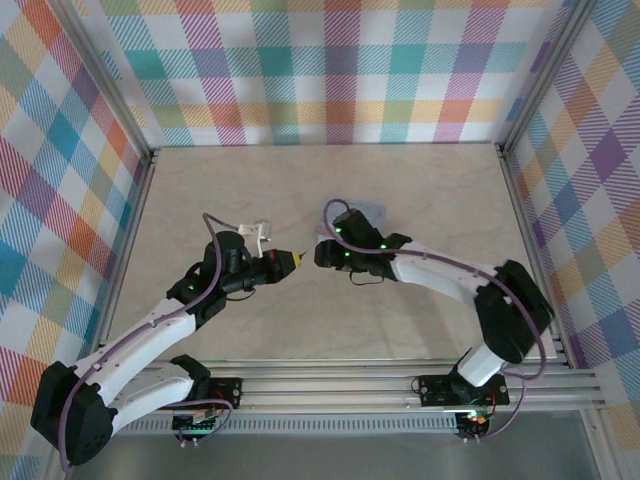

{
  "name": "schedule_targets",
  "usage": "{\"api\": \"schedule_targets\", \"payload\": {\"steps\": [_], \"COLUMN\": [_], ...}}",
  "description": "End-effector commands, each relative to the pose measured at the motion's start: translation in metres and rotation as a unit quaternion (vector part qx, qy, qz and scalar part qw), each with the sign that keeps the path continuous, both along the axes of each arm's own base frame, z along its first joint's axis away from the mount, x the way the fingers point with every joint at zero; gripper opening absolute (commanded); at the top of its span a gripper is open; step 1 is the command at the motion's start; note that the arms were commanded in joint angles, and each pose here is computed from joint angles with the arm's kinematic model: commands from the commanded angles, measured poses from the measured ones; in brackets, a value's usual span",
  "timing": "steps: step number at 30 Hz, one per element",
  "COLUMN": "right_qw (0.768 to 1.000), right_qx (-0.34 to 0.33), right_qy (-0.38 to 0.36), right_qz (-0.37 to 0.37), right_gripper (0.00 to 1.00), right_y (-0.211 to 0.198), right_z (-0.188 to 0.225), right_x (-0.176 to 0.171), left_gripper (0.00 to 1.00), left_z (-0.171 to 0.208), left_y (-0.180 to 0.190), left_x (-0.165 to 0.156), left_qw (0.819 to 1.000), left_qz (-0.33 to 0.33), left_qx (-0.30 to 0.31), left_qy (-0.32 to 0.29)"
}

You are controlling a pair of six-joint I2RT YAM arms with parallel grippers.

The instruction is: Unlock the padlock with the key

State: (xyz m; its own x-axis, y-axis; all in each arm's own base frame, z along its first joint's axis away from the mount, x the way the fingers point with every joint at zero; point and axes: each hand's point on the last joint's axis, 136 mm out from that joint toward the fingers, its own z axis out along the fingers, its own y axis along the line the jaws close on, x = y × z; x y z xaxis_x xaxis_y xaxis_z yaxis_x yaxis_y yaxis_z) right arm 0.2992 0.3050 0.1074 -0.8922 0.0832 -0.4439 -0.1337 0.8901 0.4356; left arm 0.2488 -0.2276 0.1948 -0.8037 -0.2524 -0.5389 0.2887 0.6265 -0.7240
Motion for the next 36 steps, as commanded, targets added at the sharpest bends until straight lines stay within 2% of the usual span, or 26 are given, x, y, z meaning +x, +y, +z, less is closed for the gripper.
{"api": "schedule_targets", "payload": {"steps": [1, 8, 20, 27, 36], "right_qw": [0.996, 0.987, 0.976, 0.975, 0.978], "right_qx": [-0.072, -0.140, -0.194, -0.205, -0.181], "right_qy": [-0.023, -0.060, -0.075, -0.051, -0.015], "right_qz": [-0.037, -0.050, -0.060, -0.069, -0.099], "right_gripper": [0.57, 0.54, 0.47, 0.44, 0.45], "right_y": [-0.018, -0.026, -0.030, -0.033, -0.042], "right_z": [-0.012, -0.032, -0.051, -0.062, -0.074], "right_x": [0.019, 0.043, 0.061, 0.064, 0.069], "left_gripper": [0.00, 0.00, 0.00, 0.00, 0.00], "left_z": [-0.031, -0.043, -0.060, -0.066, -0.067], "left_y": [0.015, 0.022, 0.025, 0.023, 0.020], "left_x": [-0.009, -0.013, -0.014, -0.011, -0.009], "left_qw": [0.998, 0.997, 0.995, 0.995, 0.995], "left_qz": [0.010, 0.010, 0.013, 0.013, 0.006], "left_qx": [0.049, 0.071, 0.084, 0.087, 0.085], "left_qy": [0.033, 0.038, 0.044, 0.045, 0.047]}}
